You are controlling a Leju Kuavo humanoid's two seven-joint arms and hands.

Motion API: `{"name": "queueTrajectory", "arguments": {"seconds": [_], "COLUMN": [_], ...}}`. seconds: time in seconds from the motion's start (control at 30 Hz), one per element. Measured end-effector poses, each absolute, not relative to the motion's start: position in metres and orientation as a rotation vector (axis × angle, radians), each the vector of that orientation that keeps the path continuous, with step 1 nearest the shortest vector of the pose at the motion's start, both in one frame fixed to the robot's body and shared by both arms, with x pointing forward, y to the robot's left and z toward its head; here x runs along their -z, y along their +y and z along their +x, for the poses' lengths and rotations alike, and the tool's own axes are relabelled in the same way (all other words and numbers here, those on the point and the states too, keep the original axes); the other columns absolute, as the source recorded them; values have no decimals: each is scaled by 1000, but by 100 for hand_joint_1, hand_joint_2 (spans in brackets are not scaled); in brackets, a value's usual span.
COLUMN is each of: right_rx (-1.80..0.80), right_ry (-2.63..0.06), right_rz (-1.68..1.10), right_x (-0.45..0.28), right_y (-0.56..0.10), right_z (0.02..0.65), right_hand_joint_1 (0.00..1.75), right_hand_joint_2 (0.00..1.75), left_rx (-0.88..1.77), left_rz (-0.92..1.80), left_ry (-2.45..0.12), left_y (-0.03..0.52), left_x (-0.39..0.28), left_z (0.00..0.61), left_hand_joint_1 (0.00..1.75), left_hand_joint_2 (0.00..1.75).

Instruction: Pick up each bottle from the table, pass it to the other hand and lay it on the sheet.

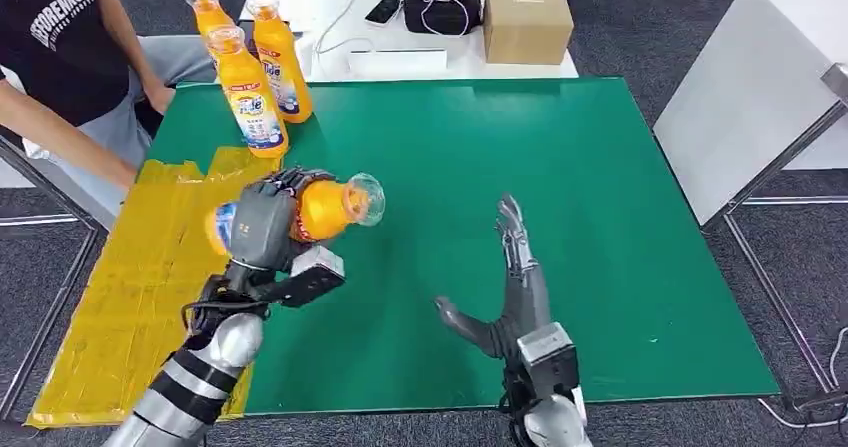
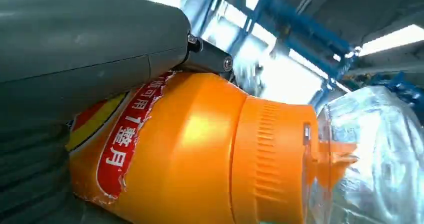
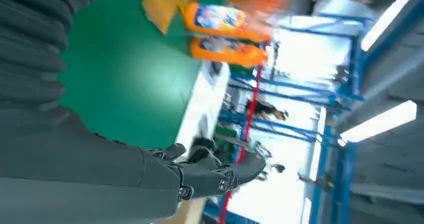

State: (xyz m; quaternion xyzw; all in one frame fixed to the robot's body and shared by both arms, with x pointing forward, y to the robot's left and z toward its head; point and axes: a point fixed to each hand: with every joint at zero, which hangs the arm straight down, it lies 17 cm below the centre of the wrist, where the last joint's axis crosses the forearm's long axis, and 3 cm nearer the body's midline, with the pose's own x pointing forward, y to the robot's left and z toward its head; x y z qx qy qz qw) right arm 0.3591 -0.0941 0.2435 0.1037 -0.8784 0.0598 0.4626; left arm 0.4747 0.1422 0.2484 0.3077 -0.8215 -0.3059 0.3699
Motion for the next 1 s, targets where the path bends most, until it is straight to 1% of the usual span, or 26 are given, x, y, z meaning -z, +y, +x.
{"name": "queueTrajectory", "arguments": {"seconds": [0.13,0.37,0.4,0.53,0.63,0.7,0.83,1.0], "right_rx": [-125,-115,-113,-85,-85,-100,-188,-260], "right_ry": [-2193,-2211,-2212,-2217,-2212,-2208,-2226,-2245], "right_rz": [232,223,219,192,210,253,242,261], "right_x": [-255,-261,-261,-264,-266,-267,-271,-277], "right_y": [-107,-113,-114,-130,-139,-137,-124,-106], "right_z": [355,352,352,350,350,348,347,346], "right_hand_joint_1": [0,0,0,0,0,0,0,0], "right_hand_joint_2": [175,175,175,175,175,175,175,175], "left_rx": [776,784,815,1116,1318,1384,1385,1385], "left_rz": [822,844,904,1300,1475,1461,1357,1271], "left_ry": [-2080,-2066,-2029,-1817,-1625,-1556,-1437,-1334], "left_y": [158,163,167,194,228,244,271,277], "left_x": [-244,-242,-239,-215,-180,-157,-116,-80], "left_z": [478,479,482,491,502,509,525,535], "left_hand_joint_1": [175,175,175,175,175,175,175,175], "left_hand_joint_2": [175,175,175,175,175,175,175,175]}}
